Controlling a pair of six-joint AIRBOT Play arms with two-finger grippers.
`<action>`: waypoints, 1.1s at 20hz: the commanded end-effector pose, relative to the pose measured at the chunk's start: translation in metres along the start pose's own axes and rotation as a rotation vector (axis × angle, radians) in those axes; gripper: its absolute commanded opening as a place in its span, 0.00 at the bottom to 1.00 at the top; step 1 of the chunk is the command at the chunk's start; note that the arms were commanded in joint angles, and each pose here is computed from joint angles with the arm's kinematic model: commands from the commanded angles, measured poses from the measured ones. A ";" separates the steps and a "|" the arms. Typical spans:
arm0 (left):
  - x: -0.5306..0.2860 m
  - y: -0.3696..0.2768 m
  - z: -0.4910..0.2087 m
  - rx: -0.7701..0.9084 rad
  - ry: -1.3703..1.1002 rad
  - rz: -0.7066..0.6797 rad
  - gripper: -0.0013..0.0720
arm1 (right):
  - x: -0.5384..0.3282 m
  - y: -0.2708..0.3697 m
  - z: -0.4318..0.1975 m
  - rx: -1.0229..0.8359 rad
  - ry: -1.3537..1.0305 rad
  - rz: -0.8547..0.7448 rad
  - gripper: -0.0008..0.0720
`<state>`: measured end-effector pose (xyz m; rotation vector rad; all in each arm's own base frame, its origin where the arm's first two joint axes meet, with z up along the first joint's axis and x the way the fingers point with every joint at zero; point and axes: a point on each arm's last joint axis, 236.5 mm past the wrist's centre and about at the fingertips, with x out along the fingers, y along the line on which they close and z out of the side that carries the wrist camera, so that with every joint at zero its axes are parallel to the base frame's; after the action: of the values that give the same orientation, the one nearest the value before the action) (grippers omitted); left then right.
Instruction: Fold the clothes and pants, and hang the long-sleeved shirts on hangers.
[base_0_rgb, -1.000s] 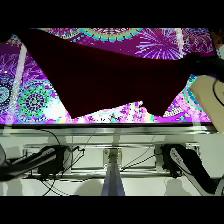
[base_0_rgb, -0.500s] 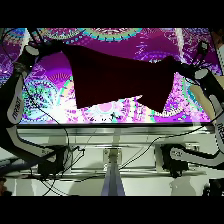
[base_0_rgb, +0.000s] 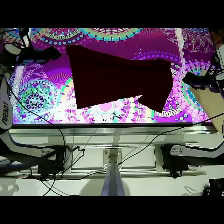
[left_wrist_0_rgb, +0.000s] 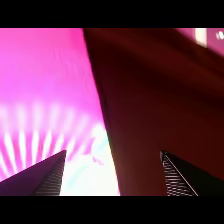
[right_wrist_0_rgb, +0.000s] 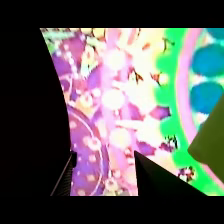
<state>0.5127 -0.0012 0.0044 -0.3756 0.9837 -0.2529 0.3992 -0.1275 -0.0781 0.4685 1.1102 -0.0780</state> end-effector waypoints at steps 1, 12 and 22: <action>-0.015 0.013 -0.078 -0.181 0.260 -0.055 0.86 | 0.019 0.016 -0.044 0.060 0.188 0.156 0.61; -0.037 -0.006 -0.231 -0.330 0.396 -0.037 0.86 | 0.056 0.045 -0.033 0.055 0.133 0.227 0.36; -0.007 -0.037 -0.267 -0.325 0.426 -0.101 0.83 | 0.056 0.043 -0.036 -0.004 0.140 0.224 0.03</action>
<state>0.2806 -0.0713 -0.0982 -0.7087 1.4413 -0.2596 0.4071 -0.0647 -0.1252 0.6054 1.1846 0.1501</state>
